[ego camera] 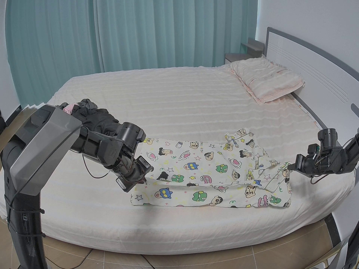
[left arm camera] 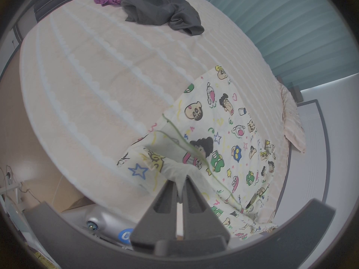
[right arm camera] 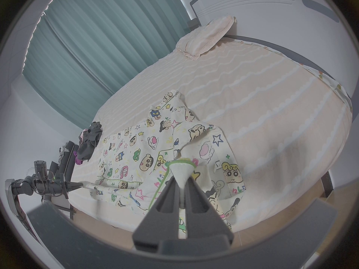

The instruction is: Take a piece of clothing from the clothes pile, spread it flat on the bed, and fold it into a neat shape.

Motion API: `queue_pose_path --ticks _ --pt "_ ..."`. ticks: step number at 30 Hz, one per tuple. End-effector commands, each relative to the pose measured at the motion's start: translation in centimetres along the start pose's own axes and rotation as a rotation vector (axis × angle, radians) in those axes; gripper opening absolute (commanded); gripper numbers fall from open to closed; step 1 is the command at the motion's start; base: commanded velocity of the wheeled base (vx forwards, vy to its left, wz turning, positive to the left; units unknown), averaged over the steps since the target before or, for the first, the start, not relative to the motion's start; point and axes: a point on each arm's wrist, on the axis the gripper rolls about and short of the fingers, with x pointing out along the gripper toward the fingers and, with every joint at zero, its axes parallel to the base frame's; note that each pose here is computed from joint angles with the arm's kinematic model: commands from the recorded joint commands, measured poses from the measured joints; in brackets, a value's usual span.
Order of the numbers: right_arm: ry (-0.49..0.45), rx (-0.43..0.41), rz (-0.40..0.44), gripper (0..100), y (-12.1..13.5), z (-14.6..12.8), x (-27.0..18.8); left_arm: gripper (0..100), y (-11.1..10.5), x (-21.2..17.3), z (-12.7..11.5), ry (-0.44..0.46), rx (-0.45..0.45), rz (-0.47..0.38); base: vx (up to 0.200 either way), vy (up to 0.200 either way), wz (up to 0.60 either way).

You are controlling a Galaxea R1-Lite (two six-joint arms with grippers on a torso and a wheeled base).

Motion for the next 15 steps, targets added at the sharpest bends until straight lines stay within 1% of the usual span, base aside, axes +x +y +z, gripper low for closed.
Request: queue_pose_path --ticks 1,6,8,11,13,15 --pt "-0.008 0.002 -0.012 0 0.0 0.0 -0.5 0 0.4 -2.5 -0.6 0.017 0.013 0.004 0.000 0.000 0.00" --pt "-0.017 0.000 -0.015 0 0.1 -0.3 -1.9 0 2.0 -4.4 -1.6 0.036 0.057 0.035 0.000 0.000 0.00" --pt "-0.017 -0.001 -0.015 0 0.2 -0.4 -2.1 0 2.2 -4.6 -1.7 0.041 0.062 0.040 0.000 0.000 0.00" --pt "-0.009 -0.009 -0.014 0 0.6 -1.3 -3.4 0 3.2 -5.4 -2.7 0.064 0.078 0.055 0.000 0.000 0.00" --pt "-0.004 -0.011 -0.015 0 0.6 -1.7 -3.9 0 3.4 -5.6 -3.0 0.071 0.083 0.062 0.000 0.000 0.00" --pt "0.010 -0.031 -0.020 0 0.7 -2.8 -5.1 0 3.9 -5.9 -3.6 0.081 0.094 0.071 0.000 0.000 0.00"
